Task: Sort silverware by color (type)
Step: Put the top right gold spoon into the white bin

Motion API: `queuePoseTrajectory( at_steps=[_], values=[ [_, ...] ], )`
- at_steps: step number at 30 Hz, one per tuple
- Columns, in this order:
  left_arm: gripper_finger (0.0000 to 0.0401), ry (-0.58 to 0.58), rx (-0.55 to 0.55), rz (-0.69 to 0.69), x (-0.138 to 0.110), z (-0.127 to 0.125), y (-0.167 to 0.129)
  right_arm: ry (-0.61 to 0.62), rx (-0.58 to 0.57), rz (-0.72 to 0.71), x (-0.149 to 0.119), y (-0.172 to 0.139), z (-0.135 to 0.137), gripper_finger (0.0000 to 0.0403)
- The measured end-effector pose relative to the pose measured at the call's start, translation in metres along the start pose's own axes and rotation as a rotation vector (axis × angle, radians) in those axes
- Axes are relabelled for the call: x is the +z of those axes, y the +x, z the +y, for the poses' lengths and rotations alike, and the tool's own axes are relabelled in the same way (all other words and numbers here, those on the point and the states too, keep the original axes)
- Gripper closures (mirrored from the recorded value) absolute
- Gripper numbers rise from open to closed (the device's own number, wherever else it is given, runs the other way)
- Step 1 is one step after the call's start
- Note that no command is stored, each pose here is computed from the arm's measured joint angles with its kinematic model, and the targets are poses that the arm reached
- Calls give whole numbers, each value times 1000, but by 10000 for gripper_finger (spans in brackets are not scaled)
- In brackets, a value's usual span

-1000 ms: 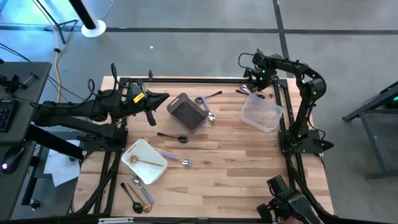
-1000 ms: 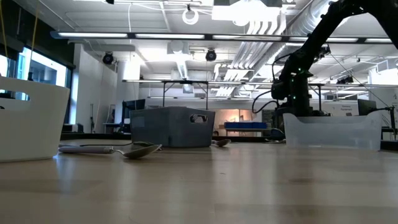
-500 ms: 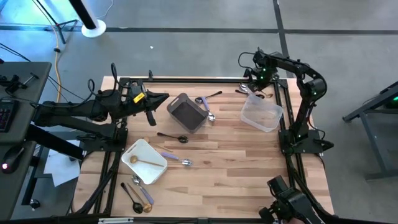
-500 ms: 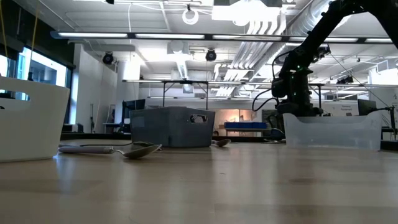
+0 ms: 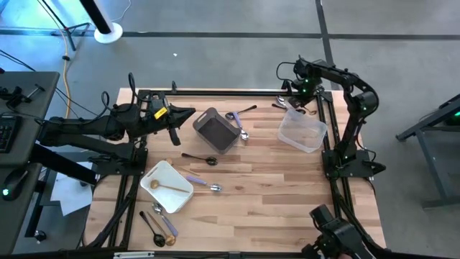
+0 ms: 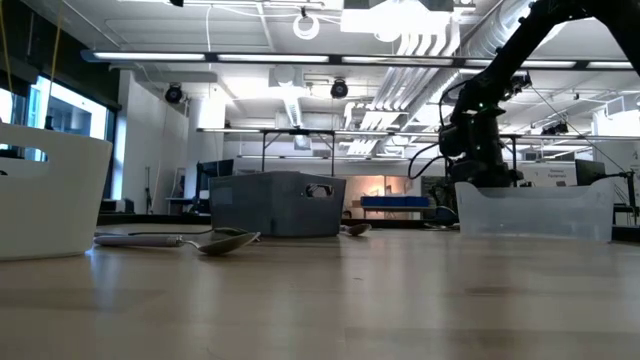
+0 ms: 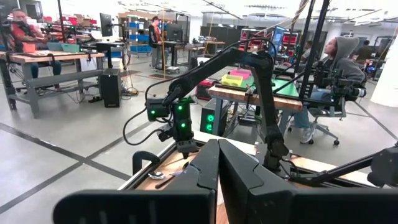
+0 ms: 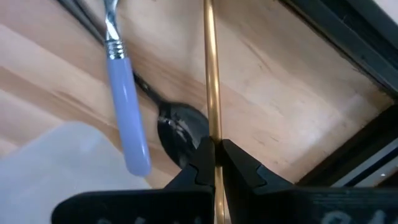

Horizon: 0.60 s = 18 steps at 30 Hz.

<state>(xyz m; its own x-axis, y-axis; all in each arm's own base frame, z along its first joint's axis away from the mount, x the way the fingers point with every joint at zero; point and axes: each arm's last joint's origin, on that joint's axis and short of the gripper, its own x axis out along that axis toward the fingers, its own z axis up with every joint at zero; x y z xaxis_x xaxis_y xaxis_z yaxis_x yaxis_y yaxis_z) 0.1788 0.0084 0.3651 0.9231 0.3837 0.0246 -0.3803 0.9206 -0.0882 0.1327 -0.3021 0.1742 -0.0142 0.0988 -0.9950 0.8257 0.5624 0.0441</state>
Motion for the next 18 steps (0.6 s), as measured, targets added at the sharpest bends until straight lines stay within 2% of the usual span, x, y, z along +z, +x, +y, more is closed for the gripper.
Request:
queuePoseTrajectory(
  at_steps=[6, 13, 18],
  values=[
    [401, 0, 0, 0, 0, 0, 0, -11, 2, 8, -7, -9, 2, 402],
    [401, 1, 0, 0, 0, 0, 0, -13, -8, -82, -10, -34, 3, 402],
    [401, 1, 8, -1, 0, 0, 0, -27, 93, -216, -2, -62, 10, 402]
  ],
)
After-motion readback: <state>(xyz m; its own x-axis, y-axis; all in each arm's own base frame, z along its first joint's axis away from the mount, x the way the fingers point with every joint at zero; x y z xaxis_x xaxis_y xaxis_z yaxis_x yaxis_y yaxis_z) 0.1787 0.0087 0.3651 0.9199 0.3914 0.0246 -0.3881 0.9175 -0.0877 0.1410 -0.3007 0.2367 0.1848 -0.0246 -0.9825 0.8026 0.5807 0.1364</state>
